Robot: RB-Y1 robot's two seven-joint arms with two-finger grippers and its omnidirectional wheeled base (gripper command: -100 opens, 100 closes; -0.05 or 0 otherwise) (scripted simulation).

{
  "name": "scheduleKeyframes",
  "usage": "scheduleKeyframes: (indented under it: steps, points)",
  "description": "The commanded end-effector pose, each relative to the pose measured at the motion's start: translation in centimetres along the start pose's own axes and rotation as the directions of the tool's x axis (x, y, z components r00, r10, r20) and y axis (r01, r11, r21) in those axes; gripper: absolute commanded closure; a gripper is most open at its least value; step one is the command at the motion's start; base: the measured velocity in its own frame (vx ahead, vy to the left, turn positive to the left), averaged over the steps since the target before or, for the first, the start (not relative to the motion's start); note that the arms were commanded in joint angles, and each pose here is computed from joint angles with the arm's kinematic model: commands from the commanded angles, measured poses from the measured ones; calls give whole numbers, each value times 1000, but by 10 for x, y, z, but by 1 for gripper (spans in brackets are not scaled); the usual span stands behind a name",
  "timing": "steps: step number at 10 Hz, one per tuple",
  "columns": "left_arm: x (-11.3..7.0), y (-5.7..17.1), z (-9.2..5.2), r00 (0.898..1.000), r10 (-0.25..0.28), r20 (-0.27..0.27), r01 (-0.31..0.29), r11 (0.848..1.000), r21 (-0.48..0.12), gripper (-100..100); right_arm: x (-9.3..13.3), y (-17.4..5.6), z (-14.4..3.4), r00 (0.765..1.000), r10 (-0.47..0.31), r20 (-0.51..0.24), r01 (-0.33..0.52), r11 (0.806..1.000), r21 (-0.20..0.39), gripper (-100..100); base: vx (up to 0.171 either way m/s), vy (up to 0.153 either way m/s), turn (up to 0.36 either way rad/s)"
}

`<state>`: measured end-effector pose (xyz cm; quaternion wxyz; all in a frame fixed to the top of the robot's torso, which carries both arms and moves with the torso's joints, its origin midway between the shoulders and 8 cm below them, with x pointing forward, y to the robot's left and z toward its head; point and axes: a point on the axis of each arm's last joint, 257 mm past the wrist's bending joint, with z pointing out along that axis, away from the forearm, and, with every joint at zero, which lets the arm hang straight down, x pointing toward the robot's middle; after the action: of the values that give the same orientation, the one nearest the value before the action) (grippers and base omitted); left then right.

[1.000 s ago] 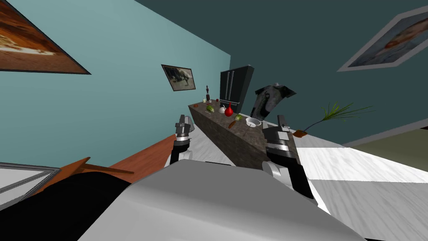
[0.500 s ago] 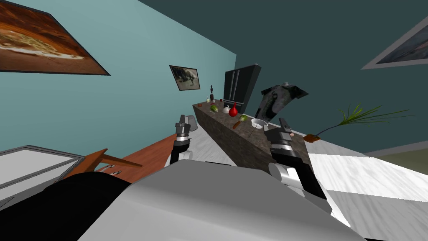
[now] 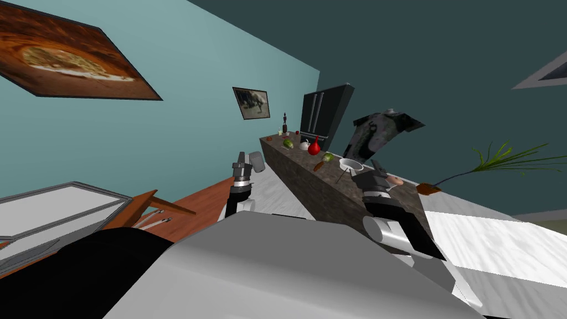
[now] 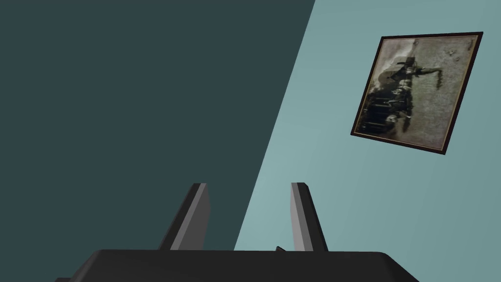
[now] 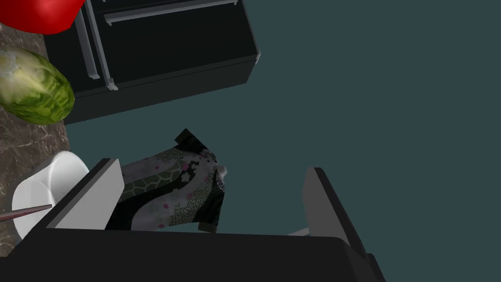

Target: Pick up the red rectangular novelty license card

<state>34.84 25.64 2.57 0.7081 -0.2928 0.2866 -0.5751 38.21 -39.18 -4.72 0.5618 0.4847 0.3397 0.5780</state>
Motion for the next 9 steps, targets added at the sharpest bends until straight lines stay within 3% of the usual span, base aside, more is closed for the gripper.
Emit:
scheduleKeyframes:
  steps: [1, 2, 3, 5, 6, 9]
  points:
    - [0, 0, 0, 1000, 0, 0, 0, 1000, 0, 0, -19, -9, -1, 998, 51, 31, -52, 997, 51, -100, -1, 72, 150]
    - [0, 0, 0, 1000, 0, 0, 0, 1000, 0, 0, -21, -15, -1, 997, 66, 40, -69, 995, 74, -100, 3, 55, 73]
    - [0, 0, 0, 1000, 0, 0, 0, 1000, 0, 0, -37, -18, -1, 993, 101, 68, -108, 989, 98, -100, 7, 61, 158]
    - [0, 0, 0, 1000, 0, 0, 0, 1000, 0, 0, -40, -27, -2, 990, 118, 83, -128, 983, 131, -100, 0, 30, 30]
    - [0, 0, 0, 1000, 0, 0, 0, 1000, 0, 0, -57, -32, -3, 980, 160, 120, -178, 971, 161, -100, 6, 42, 169]
    - [0, 0, 0, 1000, 0, 0, 0, 1000, 0, 0, -78, -47, -8, 959, 215, 184, -253, 943, 218, -100, 10, 50, 94]
